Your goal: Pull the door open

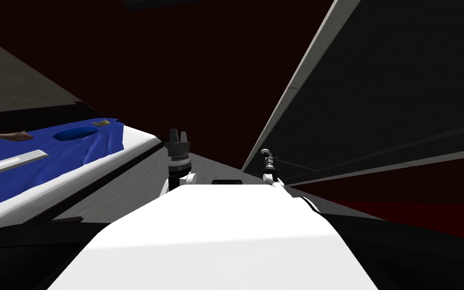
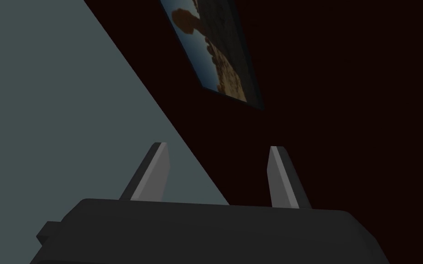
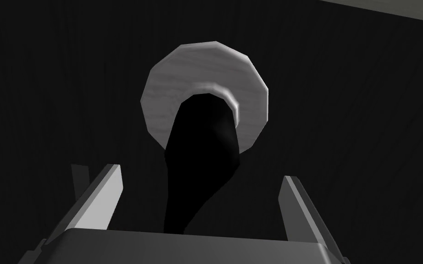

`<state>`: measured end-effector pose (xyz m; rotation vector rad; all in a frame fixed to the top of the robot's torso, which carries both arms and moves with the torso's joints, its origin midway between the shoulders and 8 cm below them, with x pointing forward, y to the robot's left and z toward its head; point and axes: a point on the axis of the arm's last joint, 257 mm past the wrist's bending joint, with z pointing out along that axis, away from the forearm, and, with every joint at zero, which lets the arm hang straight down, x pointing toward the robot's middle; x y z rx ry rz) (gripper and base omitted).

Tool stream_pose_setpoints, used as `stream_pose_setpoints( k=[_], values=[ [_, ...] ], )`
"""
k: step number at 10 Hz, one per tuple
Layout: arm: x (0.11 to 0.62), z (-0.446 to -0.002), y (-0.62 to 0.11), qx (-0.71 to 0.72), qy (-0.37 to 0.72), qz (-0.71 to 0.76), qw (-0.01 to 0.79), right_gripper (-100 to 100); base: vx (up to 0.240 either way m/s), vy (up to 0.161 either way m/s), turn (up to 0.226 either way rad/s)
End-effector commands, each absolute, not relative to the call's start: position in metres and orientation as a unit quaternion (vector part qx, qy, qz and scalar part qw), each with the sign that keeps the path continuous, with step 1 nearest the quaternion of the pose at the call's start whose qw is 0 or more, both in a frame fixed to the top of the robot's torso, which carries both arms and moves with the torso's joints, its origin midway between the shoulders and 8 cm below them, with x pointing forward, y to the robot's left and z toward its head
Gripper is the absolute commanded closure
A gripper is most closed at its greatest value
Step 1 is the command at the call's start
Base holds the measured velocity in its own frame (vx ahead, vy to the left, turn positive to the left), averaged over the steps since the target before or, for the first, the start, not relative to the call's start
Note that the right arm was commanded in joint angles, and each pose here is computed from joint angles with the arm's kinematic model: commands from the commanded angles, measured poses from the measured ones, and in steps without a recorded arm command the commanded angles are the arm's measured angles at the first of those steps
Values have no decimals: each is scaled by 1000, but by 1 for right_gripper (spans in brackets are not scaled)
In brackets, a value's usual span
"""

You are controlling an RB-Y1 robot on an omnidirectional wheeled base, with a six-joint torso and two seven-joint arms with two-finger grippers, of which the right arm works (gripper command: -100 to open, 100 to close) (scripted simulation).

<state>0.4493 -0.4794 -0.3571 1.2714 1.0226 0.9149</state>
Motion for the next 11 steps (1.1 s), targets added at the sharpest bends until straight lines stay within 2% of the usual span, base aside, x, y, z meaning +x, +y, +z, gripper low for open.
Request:
stream_pose_setpoints(
  k=[1,2,7,11],
  values=[
    [449,-357,-479,547,440,394,594,-100,77,-7,21],
    [449,-357,-479,547,440,394,594,100,-10,-2,-17],
    [449,-357,-479,547,440,394,594,100,-15,1,1],
    [447,-356,-477,537,453,404,585,100,-162,-35,102]
  ],
)
